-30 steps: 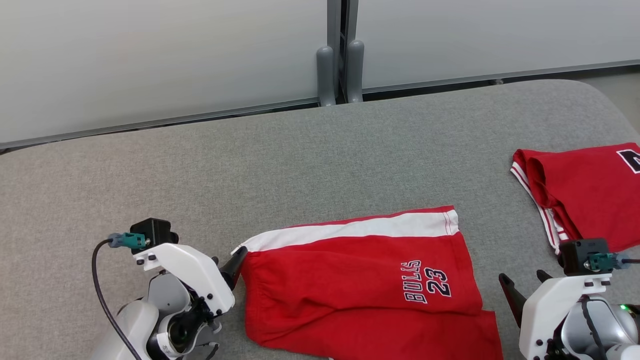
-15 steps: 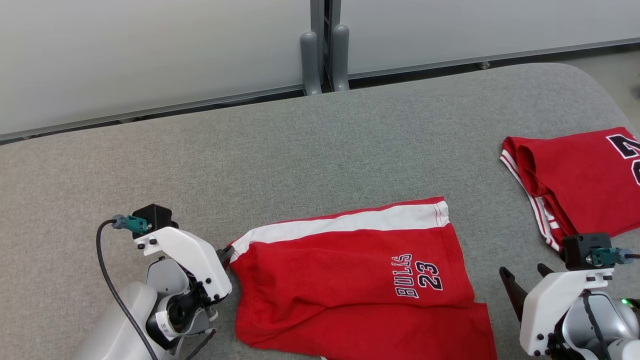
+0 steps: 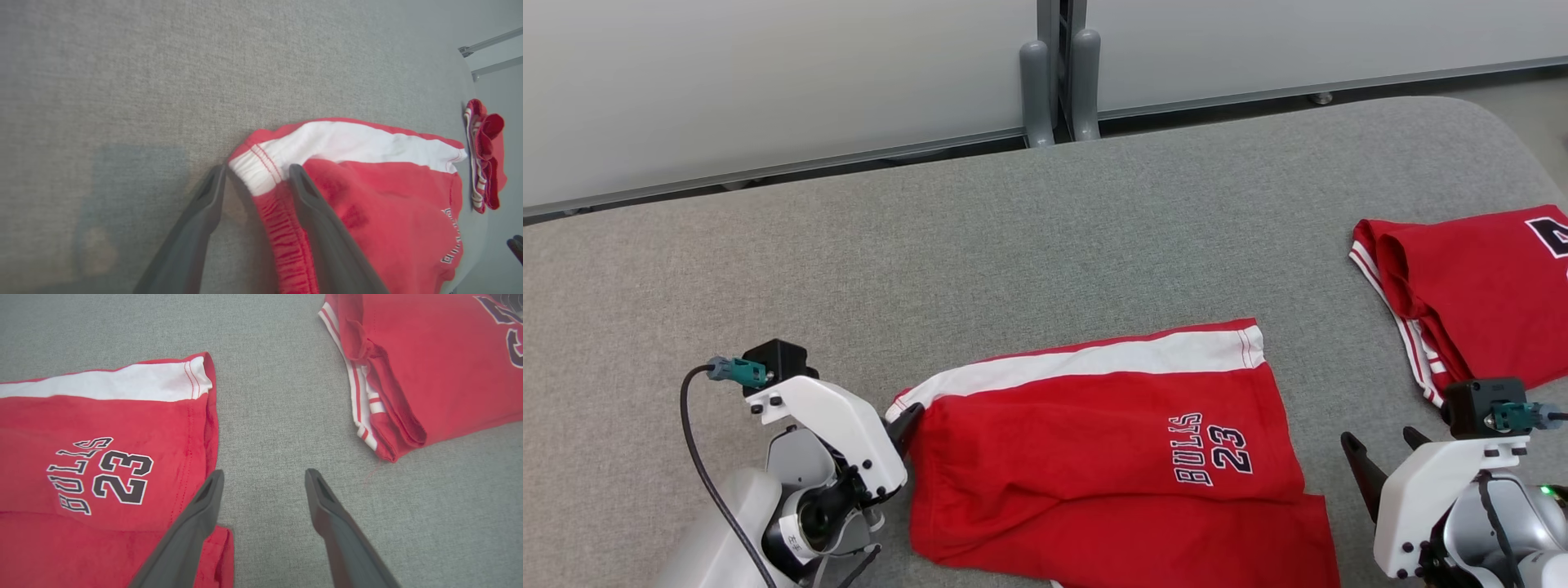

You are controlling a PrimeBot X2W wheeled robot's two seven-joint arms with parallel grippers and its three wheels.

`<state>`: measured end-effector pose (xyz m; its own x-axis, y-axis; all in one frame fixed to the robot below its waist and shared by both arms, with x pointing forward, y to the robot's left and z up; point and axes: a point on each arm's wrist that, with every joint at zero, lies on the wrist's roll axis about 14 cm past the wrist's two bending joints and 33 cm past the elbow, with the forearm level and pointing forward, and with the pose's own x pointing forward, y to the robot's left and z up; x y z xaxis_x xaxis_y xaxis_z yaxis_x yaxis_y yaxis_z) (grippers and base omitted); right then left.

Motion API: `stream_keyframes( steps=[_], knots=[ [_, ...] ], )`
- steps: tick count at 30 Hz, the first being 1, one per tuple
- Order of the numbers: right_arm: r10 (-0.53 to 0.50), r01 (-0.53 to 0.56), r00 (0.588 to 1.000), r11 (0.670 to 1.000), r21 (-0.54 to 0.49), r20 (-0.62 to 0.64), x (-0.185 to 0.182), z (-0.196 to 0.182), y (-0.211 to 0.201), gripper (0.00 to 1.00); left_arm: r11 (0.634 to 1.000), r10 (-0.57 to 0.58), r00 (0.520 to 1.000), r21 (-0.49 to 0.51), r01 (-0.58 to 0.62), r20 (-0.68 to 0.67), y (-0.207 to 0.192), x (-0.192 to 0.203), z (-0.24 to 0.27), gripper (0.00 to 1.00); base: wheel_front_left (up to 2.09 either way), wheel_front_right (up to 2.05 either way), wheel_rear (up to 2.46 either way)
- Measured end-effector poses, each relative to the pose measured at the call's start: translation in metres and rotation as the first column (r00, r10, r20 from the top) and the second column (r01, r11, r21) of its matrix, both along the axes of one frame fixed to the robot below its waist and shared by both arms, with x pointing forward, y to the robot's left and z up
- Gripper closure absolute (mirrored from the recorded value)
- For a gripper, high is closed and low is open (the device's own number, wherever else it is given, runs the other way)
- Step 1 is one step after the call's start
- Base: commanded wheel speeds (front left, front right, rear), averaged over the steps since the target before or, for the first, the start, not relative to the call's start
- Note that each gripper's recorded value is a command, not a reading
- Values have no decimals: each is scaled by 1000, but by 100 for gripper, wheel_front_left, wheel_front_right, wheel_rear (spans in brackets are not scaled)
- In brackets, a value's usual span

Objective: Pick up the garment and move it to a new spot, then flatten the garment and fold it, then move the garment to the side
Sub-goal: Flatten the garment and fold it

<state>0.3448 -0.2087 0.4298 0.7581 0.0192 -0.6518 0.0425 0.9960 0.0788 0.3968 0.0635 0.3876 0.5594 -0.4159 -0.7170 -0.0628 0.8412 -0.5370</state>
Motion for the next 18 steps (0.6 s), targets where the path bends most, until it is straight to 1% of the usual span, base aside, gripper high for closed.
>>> stream_keyframes(
  steps=[1, 3, 5, 8, 9, 10, 11, 18],
  knots=[
    [1, -1, 1000, 1000, 0, 0, 0, 0, 0, 0, 1000, 3, 1000, 2, -3, -1, 0, 0, 0, 20, 0, 0, 0],
    [5, -5, 1000, 1000, 1, 0, 0, 0, 2, 0, 1000, 7, 1000, 17, -7, -5, 3, -2, -2, 17, 0, 0, 0],
    [8, -8, 1000, 1000, 1, 0, 1, 0, 2, 0, 1000, 15, 1000, 8, -15, -8, 3, -3, -3, 19, 0, 0, 0],
    [9, -9, 1000, 1000, 1, 1, 1, 0, 3, 0, 1000, 9, 1000, -12, -10, -5, -1, -4, -1, 53, 0, 0, 0],
    [8, -8, 1000, 1000, 1, 1, 1, 0, 3, 0, 1000, 13, 1000, -10, -13, -1, -1, -3, 0, 66, 0, 0, 0],
    [8, -8, 1000, 1000, 1, 0, 1, 0, 3, 0, 1000, 13, 1000, -9, -13, -1, 0, -2, 0, 87, 0, 0, 0],
    [8, -8, 1000, 1000, 1, 1, 1, 0, 3, 0, 1000, 11, 1000, -7, -11, 4, 0, -2, 0, 100, 0, 0, 0],
    [4, -4, 1000, 1000, 0, 9, 1, 2, 1, 0, 1000, 15, 999, 17, -15, 51, 2, 8, 4, 100, 0, 0, 0]
  ],
)
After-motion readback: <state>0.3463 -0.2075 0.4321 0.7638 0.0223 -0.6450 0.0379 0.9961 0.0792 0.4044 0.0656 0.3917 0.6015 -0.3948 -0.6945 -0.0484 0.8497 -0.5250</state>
